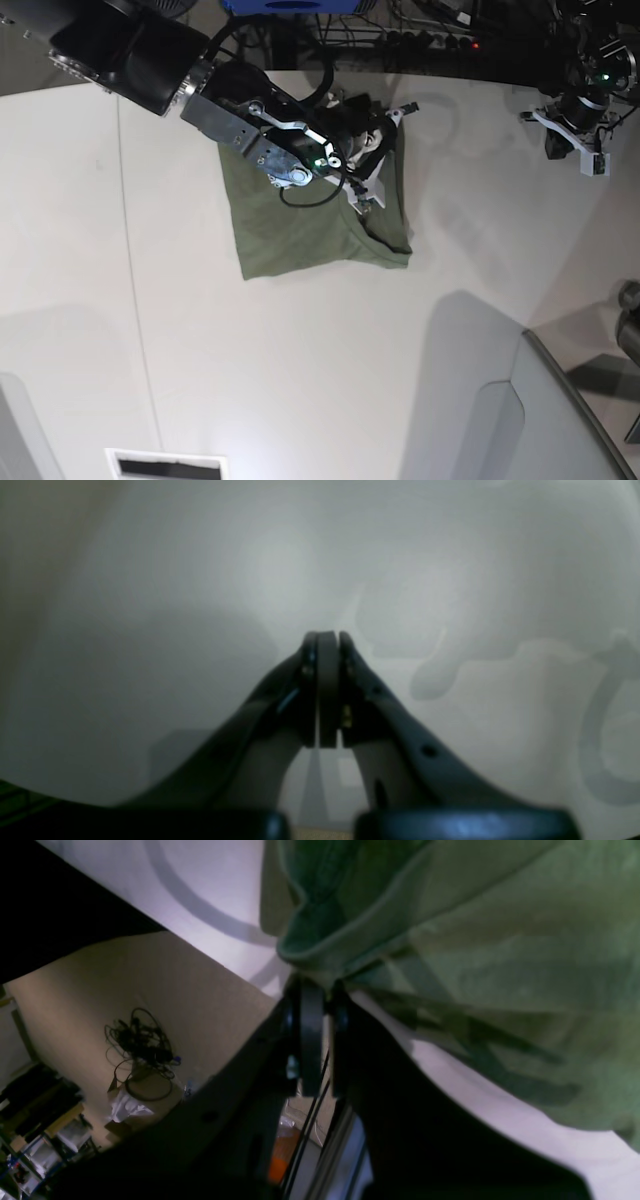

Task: Layout the t-shirt on the table in an organized manner, then fold the t-shirt properly
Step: 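Tuck and smooth the folded edge with the right gripper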

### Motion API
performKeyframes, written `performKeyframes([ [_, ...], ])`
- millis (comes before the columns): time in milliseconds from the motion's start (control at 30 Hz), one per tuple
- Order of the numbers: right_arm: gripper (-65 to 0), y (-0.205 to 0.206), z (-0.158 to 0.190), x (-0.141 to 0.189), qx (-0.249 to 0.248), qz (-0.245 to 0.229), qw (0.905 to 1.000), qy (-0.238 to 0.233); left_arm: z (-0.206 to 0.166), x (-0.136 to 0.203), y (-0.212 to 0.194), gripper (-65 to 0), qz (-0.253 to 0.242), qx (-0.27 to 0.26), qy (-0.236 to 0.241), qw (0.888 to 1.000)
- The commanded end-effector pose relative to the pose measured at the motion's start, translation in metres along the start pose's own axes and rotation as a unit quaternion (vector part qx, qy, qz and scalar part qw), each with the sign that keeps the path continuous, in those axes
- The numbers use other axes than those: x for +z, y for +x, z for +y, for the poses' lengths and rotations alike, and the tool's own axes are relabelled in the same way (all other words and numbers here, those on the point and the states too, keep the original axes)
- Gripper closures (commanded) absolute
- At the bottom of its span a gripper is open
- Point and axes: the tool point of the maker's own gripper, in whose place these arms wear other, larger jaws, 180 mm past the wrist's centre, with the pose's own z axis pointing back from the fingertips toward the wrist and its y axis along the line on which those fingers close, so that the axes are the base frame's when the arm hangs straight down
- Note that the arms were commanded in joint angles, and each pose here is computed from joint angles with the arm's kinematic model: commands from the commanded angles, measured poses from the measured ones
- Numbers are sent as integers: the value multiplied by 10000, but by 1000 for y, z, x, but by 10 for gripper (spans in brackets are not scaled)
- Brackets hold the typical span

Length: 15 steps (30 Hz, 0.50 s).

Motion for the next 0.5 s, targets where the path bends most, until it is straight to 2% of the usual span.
performKeyframes([
  [0, 0, 11, 9, 6, 66, -129, 9998, 128, 7, 2, 14, 0, -193, -68, 53, 9998],
  [167, 0, 12, 11, 7, 125, -111, 9998, 139, 6, 2, 13, 0, -191, -55, 46, 9998],
  [333, 0, 8, 22, 7, 740, -29, 9962, 451, 5, 2, 13, 0, -189, -58, 40, 9998],
  [467, 0, 12, 23, 9, 901, -86, 9946, 506, 5, 2, 13, 0, -189, -58, 40, 9998],
])
